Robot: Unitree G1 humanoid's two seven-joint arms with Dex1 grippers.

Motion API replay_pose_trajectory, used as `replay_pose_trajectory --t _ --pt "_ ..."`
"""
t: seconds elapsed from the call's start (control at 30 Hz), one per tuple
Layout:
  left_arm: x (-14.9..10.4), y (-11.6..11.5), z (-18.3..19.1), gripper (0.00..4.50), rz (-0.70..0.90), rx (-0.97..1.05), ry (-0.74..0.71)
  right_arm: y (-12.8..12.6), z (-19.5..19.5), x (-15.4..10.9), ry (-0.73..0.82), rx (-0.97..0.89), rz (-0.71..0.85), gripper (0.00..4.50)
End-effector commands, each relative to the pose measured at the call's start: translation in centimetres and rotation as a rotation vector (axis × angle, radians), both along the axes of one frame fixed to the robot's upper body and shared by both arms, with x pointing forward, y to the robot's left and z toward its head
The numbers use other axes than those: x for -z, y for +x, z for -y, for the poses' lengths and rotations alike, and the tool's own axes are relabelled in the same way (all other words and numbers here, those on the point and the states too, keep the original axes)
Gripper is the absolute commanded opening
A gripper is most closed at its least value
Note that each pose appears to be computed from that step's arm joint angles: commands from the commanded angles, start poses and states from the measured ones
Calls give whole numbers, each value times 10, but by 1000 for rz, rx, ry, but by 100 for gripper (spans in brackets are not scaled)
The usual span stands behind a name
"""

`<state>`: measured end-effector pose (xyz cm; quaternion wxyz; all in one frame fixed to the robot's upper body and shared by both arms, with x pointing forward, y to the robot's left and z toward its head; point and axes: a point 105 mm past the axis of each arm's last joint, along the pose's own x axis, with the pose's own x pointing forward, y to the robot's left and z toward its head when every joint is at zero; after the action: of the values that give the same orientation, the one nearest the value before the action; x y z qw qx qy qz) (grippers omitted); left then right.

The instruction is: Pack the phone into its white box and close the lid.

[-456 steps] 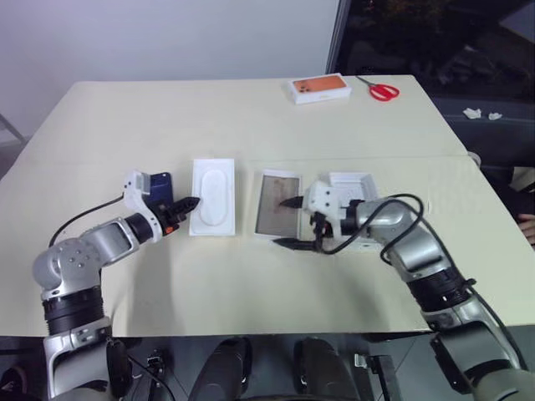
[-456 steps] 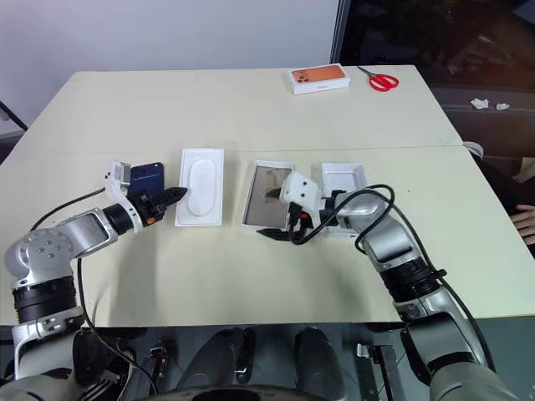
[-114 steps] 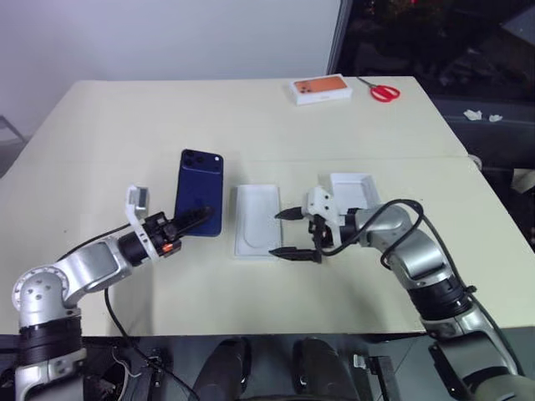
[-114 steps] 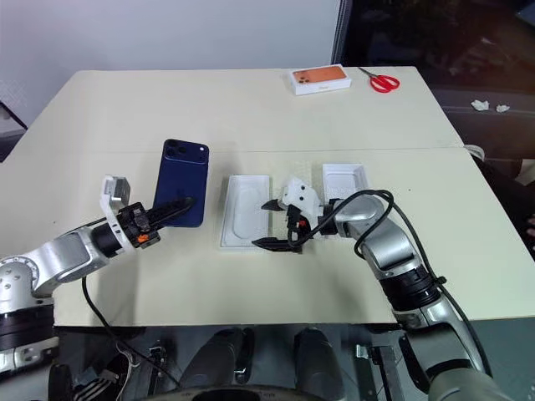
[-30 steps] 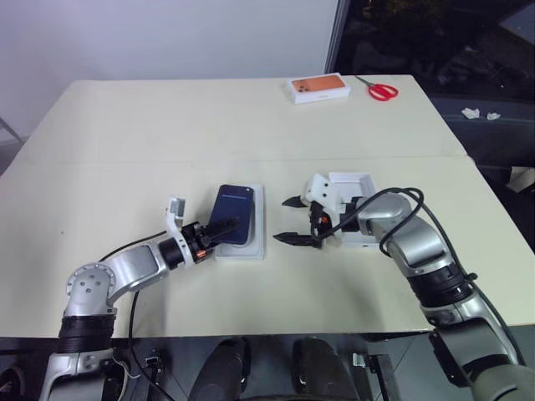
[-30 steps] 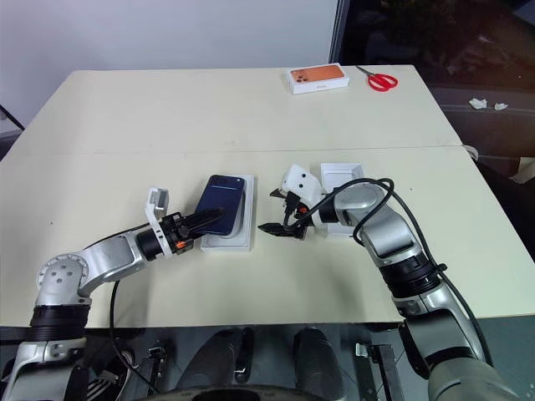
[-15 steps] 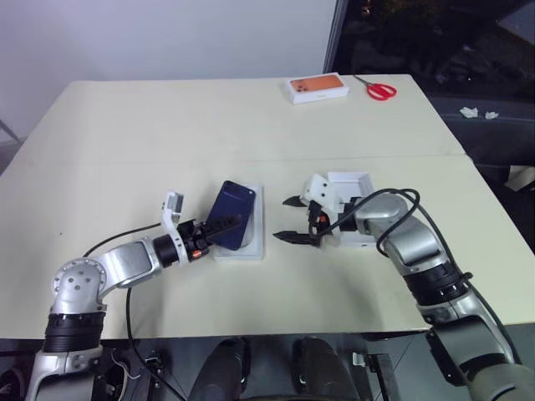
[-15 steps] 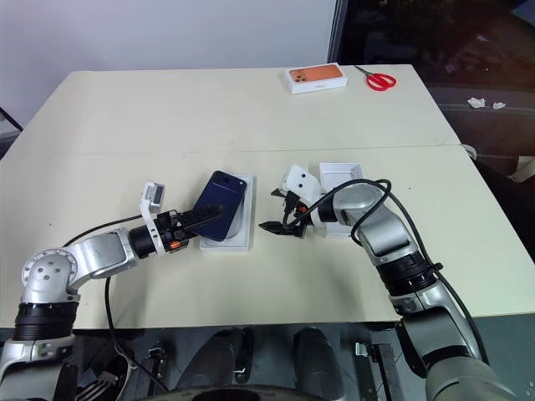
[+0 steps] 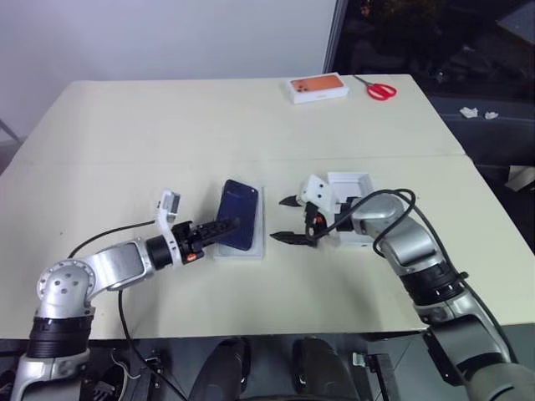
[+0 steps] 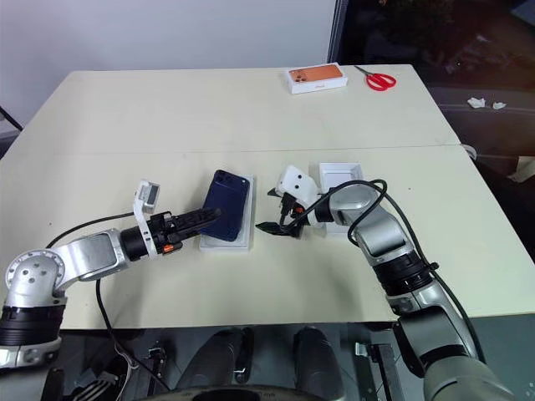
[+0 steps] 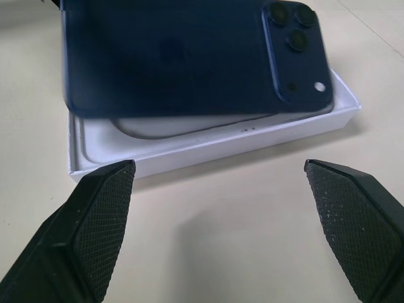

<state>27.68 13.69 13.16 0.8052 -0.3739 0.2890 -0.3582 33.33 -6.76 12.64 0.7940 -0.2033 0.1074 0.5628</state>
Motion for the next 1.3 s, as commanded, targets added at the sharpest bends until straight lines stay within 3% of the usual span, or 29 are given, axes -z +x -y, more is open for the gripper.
replay_pose_trajectory --t 0.03,0.3,0.6,0.63,0.73,0.9,0.97,1.07,1.3 --pt "-10 -8 -1 407 52 28 18 2 -4 -11 11 -13 47 450" --pt "-14 -11 -14 407 91 28 87 3 -4 -10 5 -16 55 450" --pt "-19 14 -60 407 178 -141 207 10 0 -23 74 26 57 450" --pt "-17 17 -64 384 185 -162 226 12 1 -23 75 32 60 450" --pt "-13 34 -76 271 219 -249 325 14 -1 -20 41 29 95 360" --pt "1 47 -71 10 251 -258 440 19 -6 -3 -37 52 134 101" --pt "12 51 -68 0 247 -247 502 21 -7 3 -57 67 121 4" --pt "37 54 -50 0 219 -172 545 21 -6 17 -155 51 167 4" --pt "65 56 5 0 217 42 577 22 -11 14 -149 39 185 4"
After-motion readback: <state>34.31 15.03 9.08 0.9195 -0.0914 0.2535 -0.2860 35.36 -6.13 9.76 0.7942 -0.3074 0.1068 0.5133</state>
